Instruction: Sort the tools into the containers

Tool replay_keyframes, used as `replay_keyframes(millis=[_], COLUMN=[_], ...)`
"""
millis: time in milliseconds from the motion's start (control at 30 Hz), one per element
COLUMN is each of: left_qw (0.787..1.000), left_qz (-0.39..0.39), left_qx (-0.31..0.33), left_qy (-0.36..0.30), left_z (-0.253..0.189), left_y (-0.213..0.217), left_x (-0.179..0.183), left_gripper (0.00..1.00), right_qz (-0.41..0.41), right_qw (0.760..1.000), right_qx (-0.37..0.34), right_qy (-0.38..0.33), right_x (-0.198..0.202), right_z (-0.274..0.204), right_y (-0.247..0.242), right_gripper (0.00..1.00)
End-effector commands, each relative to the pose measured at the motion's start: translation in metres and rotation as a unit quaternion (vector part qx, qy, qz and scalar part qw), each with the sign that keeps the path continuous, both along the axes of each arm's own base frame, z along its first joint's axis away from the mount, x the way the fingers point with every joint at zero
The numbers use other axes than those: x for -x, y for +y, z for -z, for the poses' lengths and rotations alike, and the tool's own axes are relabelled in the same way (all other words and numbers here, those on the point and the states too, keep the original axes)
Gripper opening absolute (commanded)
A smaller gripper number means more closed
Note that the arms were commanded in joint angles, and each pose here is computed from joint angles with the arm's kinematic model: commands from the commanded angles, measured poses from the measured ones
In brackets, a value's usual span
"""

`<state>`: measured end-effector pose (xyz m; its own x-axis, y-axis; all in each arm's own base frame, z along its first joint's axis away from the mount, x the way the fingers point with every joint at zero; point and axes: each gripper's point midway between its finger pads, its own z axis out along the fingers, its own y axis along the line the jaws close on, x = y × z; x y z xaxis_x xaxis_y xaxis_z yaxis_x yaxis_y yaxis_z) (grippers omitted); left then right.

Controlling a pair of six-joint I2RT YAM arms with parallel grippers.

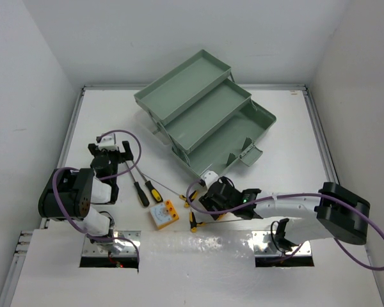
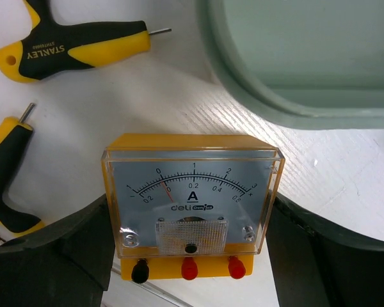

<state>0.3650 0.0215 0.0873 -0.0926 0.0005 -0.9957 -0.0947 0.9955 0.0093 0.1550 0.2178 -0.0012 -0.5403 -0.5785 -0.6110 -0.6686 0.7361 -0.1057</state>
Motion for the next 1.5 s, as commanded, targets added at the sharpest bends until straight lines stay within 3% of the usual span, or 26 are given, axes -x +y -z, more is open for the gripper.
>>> replay_keyframes(millis=[0,100,267,433,567,667,733,767,900,1067,1467], left_qw=[0.999,0.999,0.999,0.999,0.999,0.999,0.999,0.999,0.999,0.999,0.999], left_qz=[0.005,0.005,0.005,0.005,0.005,0.005,0.004,0.004,0.004,0.005,0.005], left_qx=[-0.003,-0.003,-0.002,-0.002,-0.002,-0.003,-0.002,-0.003,-0.002,-0.003,-0.002], left_qy=[-0.033,-0.033,-0.033,-0.033,-0.033,-0.032,-0.033,-0.032,-0.033,-0.032,-0.032], left_z=[-0.018,-0.018,-0.018,-0.018,-0.018,-0.018,-0.018,-0.018,-0.018,-0.018,-0.018], left_y=[-0.004,-0.004,-0.004,-0.004,-0.004,-0.004,-0.004,-0.003,-0.004,-0.004,-0.004], left_x=[-0.008,-0.008,-0.008,-0.008,-0.008,-0.008,-0.008,-0.008,-0.008,-0.008,-0.008], left_gripper=[0.99,0.99,0.99,0.99,0.99,0.99,0.99,0.98,0.98,0.98,0.97], right_qz=[-0.018,-0.059,-0.165,-0.224,-0.213,-0.207,-0.203,-0.203,-0.188,-0.179,-0.127], right_qw=[1.000,0.998,0.983,0.967,0.965,0.955,0.961,0.956,0.962,0.968,0.981], right_qx=[-0.019,-0.012,-0.068,-0.121,-0.118,-0.118,-0.101,-0.119,-0.072,-0.063,-0.065], right_qy=[-0.015,-0.002,0.034,-0.013,-0.098,-0.176,-0.159,-0.174,-0.186,-0.164,-0.133], right_x=[-0.004,0.000,0.021,0.013,-0.018,-0.061,-0.096,-0.111,-0.183,-0.239,-0.266], right_z=[-0.014,-0.027,-0.058,-0.121,-0.178,-0.252,-0.251,-0.275,-0.273,-0.255,-0.197], right_y=[0.013,0.024,0.065,0.098,0.110,0.125,0.122,0.128,0.116,0.125,0.105], right_gripper=[0.18,0.00,0.00,0.00,0.00,0.00,0.00,0.00,0.00,0.00,0.00])
